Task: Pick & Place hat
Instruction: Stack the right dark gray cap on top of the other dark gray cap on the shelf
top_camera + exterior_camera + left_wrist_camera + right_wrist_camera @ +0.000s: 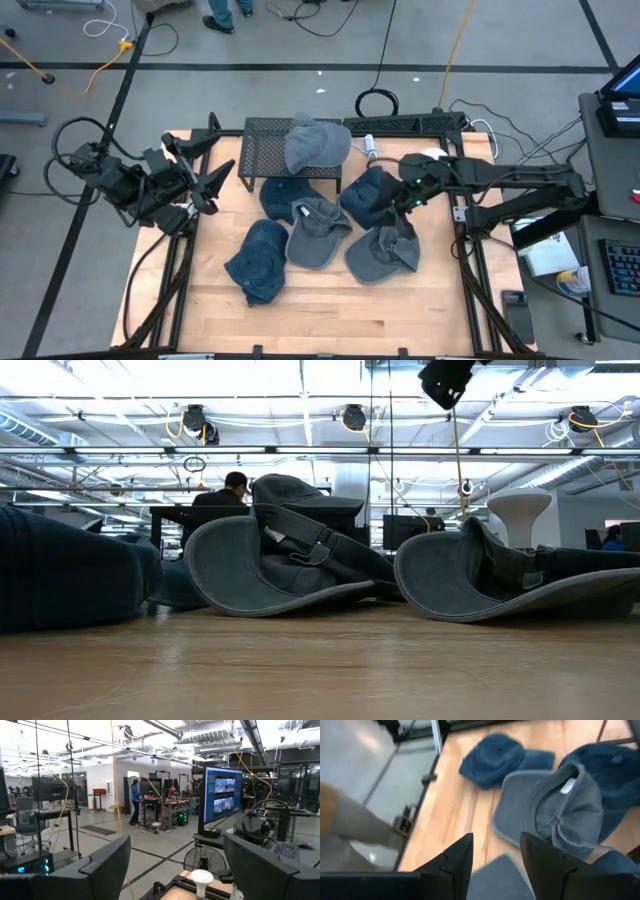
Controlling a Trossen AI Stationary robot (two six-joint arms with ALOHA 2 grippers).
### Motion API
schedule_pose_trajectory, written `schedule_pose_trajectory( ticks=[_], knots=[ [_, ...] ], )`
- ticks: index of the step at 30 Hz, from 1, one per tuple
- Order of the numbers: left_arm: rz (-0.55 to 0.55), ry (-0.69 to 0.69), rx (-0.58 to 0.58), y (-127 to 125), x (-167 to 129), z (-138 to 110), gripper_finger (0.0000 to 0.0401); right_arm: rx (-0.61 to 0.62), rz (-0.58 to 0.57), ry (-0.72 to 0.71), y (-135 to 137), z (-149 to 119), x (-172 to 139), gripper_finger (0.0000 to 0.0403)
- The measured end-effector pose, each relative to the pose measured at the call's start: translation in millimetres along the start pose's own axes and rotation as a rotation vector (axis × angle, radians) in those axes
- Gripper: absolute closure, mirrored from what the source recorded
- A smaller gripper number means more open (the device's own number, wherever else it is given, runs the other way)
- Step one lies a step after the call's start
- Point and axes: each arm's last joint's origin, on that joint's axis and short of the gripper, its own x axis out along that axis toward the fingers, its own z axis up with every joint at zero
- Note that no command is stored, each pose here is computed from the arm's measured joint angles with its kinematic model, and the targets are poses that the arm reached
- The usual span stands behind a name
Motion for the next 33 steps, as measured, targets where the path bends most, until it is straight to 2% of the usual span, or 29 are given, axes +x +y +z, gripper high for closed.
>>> schedule_pose_trajectory(
  ticks=[4,15,22,28,33],
  knots=[
    [-0.003,0.005,-0.007,-1,0,-1,0.0082,-0.048,0.020,0.061,2,-4,14,0.0236],
    [-0.009,0.020,0.021,-5,1,-5,0.0082,-0.145,0.037,0.272,-9,-20,62,0.0157],
    [-0.011,0.028,0.021,-6,1,-6,0.0082,-0.173,0.051,0.433,-23,-37,95,0.0162],
    [-0.013,0.031,0.027,-6,1,-7,0.0082,-0.226,-0.013,0.524,-35,-49,119,0.0171],
    [-0.013,0.031,0.026,-6,1,-7,0.0082,-0.249,0.000,0.585,-42,-58,133,0.0171]
  ],
)
